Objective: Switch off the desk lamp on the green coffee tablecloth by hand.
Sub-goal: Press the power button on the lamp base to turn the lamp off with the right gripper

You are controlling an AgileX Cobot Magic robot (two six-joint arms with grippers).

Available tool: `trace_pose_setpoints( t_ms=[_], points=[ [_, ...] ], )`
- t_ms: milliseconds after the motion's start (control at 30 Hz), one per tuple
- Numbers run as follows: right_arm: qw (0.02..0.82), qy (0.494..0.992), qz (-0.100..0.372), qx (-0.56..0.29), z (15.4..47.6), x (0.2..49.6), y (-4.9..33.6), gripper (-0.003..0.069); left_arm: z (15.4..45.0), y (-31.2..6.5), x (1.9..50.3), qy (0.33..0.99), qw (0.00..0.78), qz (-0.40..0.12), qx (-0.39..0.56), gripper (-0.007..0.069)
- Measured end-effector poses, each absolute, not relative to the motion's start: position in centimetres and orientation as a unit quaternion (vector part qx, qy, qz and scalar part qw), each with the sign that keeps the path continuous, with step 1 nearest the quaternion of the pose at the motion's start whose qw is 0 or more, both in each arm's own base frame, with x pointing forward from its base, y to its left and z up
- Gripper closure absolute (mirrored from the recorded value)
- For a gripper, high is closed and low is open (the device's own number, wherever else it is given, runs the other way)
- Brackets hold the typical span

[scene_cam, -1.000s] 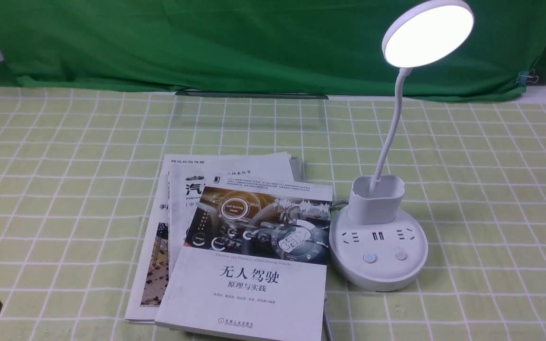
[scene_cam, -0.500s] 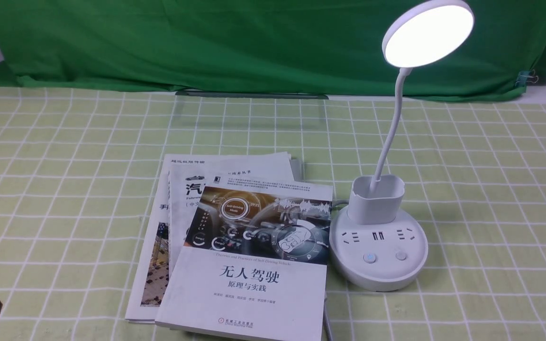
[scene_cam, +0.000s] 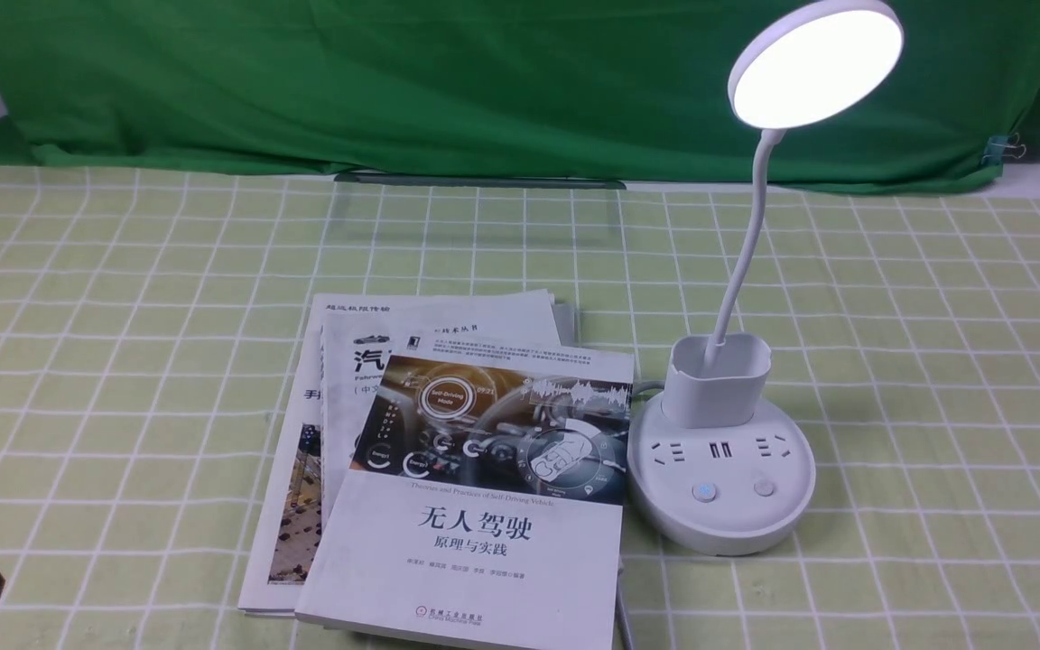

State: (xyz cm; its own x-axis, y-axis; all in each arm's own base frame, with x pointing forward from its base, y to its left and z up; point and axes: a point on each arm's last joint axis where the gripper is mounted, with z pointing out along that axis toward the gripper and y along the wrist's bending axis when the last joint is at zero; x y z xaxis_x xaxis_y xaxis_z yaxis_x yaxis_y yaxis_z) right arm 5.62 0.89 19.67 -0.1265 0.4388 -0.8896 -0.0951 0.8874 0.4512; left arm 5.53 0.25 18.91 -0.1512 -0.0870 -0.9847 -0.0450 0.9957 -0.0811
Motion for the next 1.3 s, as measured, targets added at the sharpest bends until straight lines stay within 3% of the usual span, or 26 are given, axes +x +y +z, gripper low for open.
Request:
trace_pose_setpoints(
  t_ms=[233, 300, 500, 733, 1000, 1300],
  points=[
    [0.666, 0.702, 0.217, 0.128, 20.1, 5.6, 0.8, 0.0432, 18.9, 0.3, 5.5, 0.759, 0.650, -0.016, -0.044, 0.0215],
    [0.657, 0.713, 0.212, 0.124, 20.1, 5.7, 0.9, 0.0464, 18.9, 0.3, 5.5, 0.759, 0.650, -0.016, -0.044, 0.0215],
    [0.559, 0.818, 0.136, 0.031, 25.7, 6.6, 1.5, 0.0610, 18.9, 0.3, 5.5, 0.759, 0.650, -0.016, -0.044, 0.0215],
    [0.334, 0.935, 0.082, -0.084, 30.5, 10.8, 2.5, 0.0614, 18.9, 0.3, 5.5, 0.759, 0.650, -0.016, -0.044, 0.0215],
    [0.160, 0.976, 0.103, -0.109, 28.5, 18.9, 5.0, 0.0614, 18.9, 0.3, 5.5, 0.759, 0.650, -0.016, -0.044, 0.0215],
    [0.081, 0.967, 0.071, -0.230, 23.3, 25.4, 13.9, 0.0614, 18.9, 0.3, 5.5, 0.759, 0.650, -0.016, -0.044, 0.0215]
  ],
)
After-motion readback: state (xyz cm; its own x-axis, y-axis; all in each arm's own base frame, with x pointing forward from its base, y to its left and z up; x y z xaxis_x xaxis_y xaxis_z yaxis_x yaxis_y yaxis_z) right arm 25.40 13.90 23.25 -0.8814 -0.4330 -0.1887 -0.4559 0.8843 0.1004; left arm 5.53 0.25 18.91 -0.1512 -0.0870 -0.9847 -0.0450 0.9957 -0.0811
